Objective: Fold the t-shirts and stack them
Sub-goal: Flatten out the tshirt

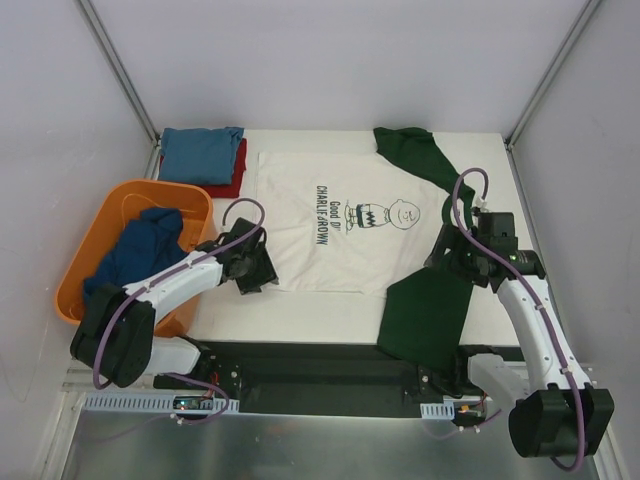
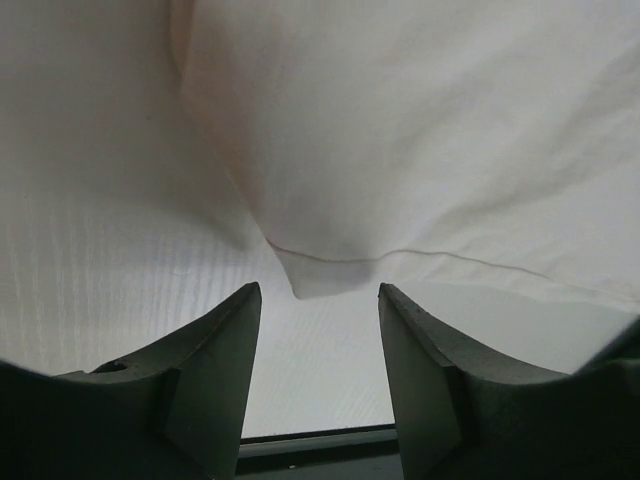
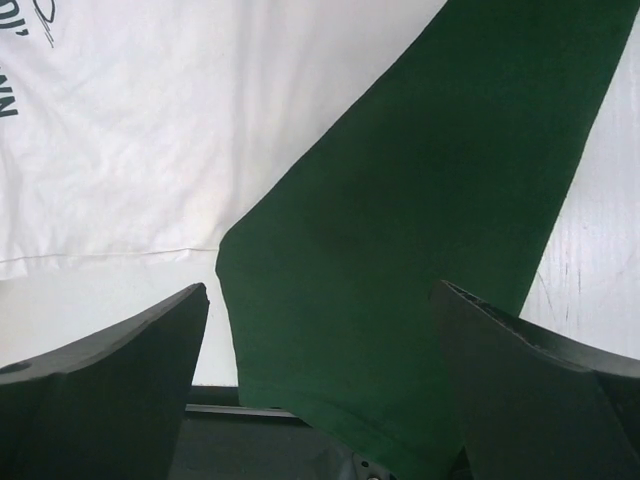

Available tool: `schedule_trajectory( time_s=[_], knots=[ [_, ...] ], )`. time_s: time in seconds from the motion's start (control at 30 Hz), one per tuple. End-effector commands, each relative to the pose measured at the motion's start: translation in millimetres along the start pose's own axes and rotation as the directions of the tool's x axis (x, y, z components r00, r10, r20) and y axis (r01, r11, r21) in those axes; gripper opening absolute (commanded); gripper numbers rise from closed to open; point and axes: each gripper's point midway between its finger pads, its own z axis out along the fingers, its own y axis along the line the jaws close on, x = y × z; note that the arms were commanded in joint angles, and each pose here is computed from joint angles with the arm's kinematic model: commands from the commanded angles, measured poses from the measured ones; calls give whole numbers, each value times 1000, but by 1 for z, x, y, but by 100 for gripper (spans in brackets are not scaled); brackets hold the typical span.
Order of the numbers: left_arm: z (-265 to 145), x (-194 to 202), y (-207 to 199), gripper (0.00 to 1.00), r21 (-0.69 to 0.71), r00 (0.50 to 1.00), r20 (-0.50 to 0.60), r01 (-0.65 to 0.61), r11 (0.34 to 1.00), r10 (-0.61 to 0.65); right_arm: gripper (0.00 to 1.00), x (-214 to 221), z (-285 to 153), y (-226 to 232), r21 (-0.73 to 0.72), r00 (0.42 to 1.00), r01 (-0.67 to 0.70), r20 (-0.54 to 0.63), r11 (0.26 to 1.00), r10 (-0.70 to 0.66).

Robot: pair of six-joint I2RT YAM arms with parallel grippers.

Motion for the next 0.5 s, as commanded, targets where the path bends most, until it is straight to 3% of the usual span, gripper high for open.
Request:
schedule_trajectory(
  time_s=[0.0,0.1,0.17,0.23,0.47],
  knots=[
    [9,-13,7,50,-77,999,45,31,997,-28,96,3,-3,-8,41,1000,23,1,999,-23],
    [11,-17,5,37,-92,998,51,39,995,-34,96,-2,-5,-9,50,1000,22,18,999,-23],
    [11,-25,-1,12,-90,997,66,32,995,-26,97,-3,-6,-8,48,999,27,18,998,-28],
    [10,-30,-6,0,-88,997,73,18,996,-12,96,-4,-6,-10,57,999,24,22,998,-26],
    [10,-56,-32,0,-103,997,75,-22,994,30,97,2,-2,-19,107,1000,14,-13,994,-13]
  ],
)
